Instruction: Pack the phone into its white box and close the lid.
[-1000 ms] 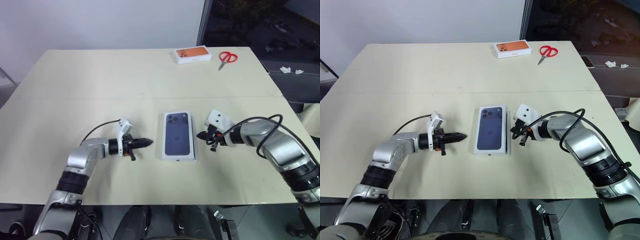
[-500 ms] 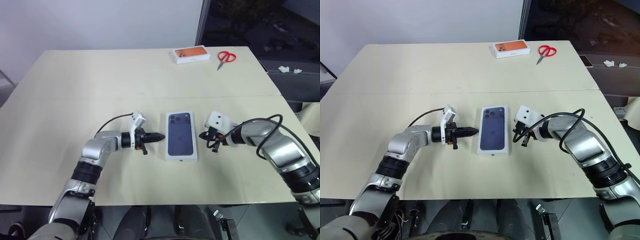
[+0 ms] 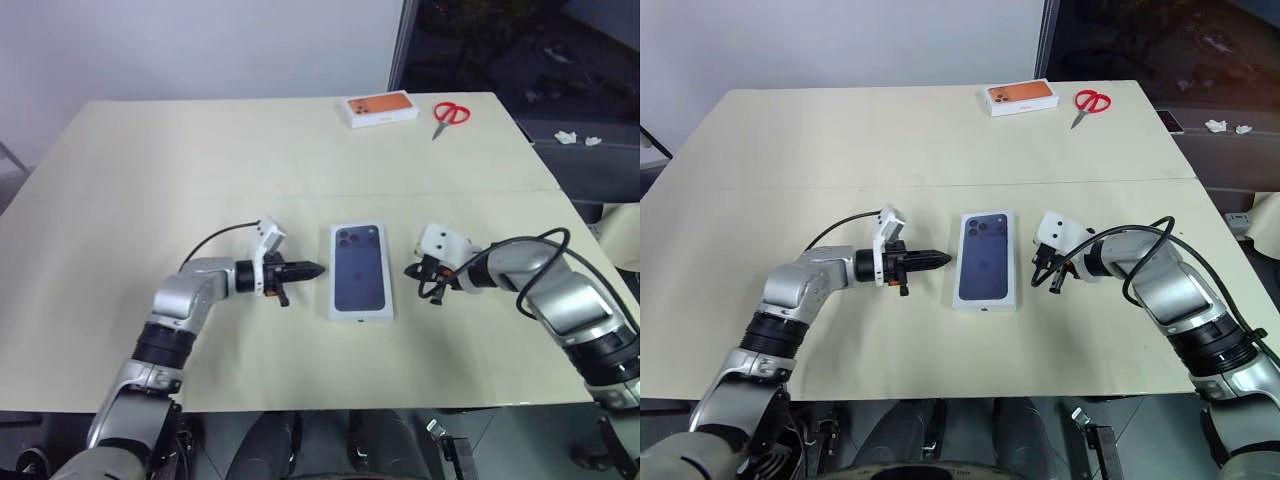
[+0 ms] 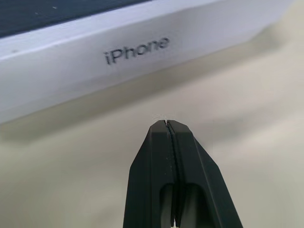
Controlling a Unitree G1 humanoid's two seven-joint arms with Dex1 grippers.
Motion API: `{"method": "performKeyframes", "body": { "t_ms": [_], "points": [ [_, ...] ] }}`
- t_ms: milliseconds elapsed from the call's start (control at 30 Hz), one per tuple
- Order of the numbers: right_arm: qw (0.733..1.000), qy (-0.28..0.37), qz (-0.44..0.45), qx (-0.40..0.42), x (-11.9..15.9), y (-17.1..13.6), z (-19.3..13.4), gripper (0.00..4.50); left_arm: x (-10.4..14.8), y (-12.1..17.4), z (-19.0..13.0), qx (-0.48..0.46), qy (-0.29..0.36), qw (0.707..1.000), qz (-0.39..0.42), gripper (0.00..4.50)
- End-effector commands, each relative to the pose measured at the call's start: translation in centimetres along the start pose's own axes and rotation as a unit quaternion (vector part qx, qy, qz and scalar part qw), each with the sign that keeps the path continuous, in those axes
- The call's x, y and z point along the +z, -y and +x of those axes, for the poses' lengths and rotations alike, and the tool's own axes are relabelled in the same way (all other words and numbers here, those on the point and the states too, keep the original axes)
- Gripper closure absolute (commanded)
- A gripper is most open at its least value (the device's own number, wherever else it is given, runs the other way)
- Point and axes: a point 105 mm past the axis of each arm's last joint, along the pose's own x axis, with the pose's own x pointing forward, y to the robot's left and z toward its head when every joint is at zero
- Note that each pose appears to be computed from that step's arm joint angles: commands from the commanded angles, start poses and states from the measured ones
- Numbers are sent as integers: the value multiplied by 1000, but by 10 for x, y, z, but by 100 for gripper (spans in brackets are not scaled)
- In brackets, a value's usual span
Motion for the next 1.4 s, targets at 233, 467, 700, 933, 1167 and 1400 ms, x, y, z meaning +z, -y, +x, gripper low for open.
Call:
{"method": "performKeyframes", "body": {
  "t_ms": [233,467,700,933,1167,1400],
  "points": [
    [999,30,-23,-9,22,4,-2,447,5,0,29,-16,35,999,-17,450],
    [999,35,-17,-4,24,-4,1,447,7,6,37,-31,35,999,-10,450],
    [999,32,-14,-2,22,-6,2,447,27,15,39,-41,59,997,6,450],
    [999,30,-17,-5,24,-3,-2,447,44,23,38,-46,81,995,18,450],
    [999,22,-26,-23,21,11,-14,447,26,13,28,-23,51,998,17,450],
    [999,43,-26,-6,37,1,-12,447,7,6,24,-9,25,1000,8,450]
  ]
}}
